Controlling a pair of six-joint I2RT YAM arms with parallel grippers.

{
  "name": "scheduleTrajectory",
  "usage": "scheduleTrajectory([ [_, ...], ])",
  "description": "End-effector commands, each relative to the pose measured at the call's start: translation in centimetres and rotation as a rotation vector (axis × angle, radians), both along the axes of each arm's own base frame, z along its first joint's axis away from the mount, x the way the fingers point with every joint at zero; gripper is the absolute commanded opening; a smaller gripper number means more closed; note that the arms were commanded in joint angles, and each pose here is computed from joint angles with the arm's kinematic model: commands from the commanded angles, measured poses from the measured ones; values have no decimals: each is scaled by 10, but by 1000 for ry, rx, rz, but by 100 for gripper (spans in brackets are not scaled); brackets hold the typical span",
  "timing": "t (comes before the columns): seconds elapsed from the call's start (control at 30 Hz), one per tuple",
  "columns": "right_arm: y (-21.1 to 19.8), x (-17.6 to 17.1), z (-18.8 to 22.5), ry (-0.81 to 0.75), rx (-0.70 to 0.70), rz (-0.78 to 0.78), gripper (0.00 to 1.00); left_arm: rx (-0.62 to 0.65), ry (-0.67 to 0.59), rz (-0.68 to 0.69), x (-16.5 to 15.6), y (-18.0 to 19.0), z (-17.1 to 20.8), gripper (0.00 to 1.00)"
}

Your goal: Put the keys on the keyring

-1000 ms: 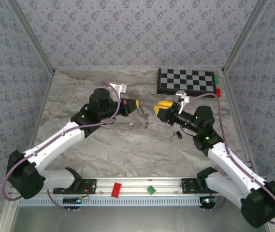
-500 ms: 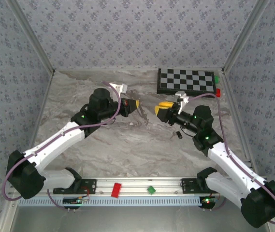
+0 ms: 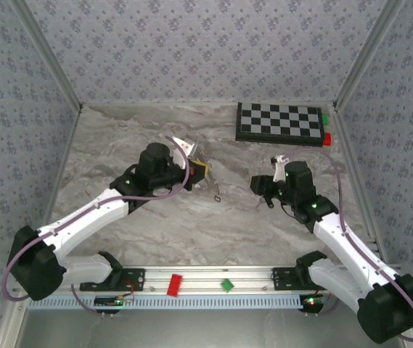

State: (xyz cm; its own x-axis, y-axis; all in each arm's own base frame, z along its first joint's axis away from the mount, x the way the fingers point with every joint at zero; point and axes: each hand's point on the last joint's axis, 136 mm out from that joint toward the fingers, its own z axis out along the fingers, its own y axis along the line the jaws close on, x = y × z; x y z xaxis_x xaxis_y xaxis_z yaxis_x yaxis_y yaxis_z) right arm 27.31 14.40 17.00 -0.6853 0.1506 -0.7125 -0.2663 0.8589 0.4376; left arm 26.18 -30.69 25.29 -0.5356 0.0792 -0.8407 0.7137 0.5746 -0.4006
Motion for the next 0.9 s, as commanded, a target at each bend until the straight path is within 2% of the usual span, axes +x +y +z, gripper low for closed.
scheduleTrajectory([
  [0.0, -29, -18, -36, 122, -110, -86, 43, -19, -95, -42, -8, 0, 14, 0],
  [0.23, -50, -27, -57, 187, -177, -167, 39, -58, -120, -61, -13, -1, 9, 0],
  [0.53, -56, -23, -70, 230, -153, -252, 40, -87, -126, -78, -22, 2, 11, 0],
  [0.87, -44, -10, -72, 263, -172, -192, 40, -112, -121, -46, -21, 7, 15, 0],
])
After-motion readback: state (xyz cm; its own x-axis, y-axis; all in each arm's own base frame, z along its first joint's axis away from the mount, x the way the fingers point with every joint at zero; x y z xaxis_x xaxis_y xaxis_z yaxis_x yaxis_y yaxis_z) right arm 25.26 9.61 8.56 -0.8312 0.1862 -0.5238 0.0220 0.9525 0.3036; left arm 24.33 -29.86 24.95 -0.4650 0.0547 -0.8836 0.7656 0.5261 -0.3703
